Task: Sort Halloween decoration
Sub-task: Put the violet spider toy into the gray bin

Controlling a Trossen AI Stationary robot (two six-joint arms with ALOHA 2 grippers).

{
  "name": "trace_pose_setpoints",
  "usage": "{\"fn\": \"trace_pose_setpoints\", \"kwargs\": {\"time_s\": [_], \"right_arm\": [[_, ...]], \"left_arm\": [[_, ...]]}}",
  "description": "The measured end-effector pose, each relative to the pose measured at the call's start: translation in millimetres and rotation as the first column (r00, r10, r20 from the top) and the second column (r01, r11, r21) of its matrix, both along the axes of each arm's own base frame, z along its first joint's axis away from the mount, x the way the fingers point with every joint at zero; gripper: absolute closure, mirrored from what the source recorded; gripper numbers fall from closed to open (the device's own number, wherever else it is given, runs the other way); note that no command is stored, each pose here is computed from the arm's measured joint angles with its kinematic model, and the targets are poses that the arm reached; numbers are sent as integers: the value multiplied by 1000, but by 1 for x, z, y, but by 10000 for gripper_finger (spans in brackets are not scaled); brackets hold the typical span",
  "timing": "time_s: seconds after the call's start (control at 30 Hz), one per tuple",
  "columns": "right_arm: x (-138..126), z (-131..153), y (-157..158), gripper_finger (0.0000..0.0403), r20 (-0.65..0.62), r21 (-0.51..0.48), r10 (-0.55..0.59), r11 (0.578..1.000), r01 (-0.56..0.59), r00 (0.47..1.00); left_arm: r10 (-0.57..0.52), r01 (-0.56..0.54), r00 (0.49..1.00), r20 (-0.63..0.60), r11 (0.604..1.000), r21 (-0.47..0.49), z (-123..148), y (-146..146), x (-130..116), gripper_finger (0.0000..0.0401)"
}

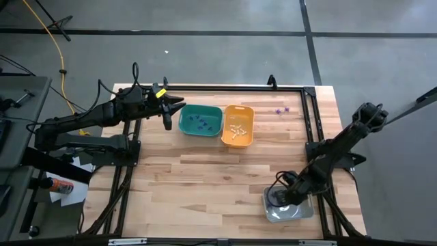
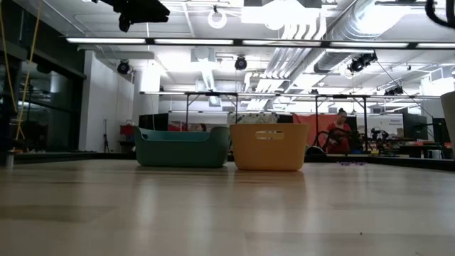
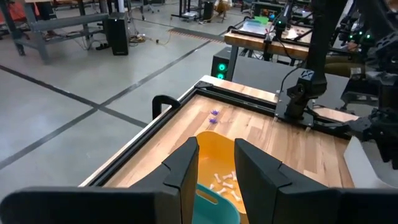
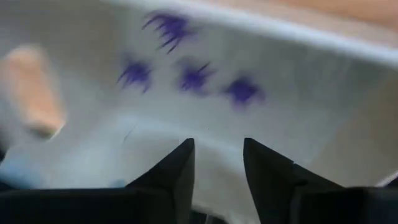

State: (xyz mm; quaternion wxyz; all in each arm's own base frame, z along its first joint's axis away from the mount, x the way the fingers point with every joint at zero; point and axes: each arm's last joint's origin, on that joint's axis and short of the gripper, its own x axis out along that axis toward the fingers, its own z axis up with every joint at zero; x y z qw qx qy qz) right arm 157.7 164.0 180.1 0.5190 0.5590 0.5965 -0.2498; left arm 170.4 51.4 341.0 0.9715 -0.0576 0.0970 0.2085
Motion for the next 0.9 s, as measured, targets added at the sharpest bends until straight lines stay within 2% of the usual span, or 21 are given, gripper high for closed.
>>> {"fn": "trace_pose_setpoints", "kwargs": {"time_s": [0.17,0.27,0.37,0.47,0.57,0.67,0.77,0.9], "right_arm": [[-4,34,-13,258,191,95,16,995,-35,981],[-6,56,-30,258,362,80,-37,997,9,931],[-4,75,-51,258,576,-11,-80,994,105,814],[2,87,-71,258,720,-152,-47,963,224,692],[15,91,-90,258,769,-266,28,922,280,638],[36,95,-108,258,807,-368,144,882,295,573],[62,105,-127,258,848,-473,318,815,335,424],[91,119,-153,258,823,-556,534,692,461,191]], "left_arm": [[11,-10,1000,19,999,-45,0,0,0,306],[11,-10,1000,18,999,-46,0,0,0,306],[16,-14,999,28,998,-66,0,0,0,306],[-2,11,998,63,990,-143,0,-1,1,306],[-116,153,982,148,950,-272,4,-6,3,306],[-226,303,941,251,894,-330,11,-10,6,306],[-265,359,917,299,874,-326,14,-13,12,306],[-298,382,896,330,895,-229,17,-16,21,306]]}}
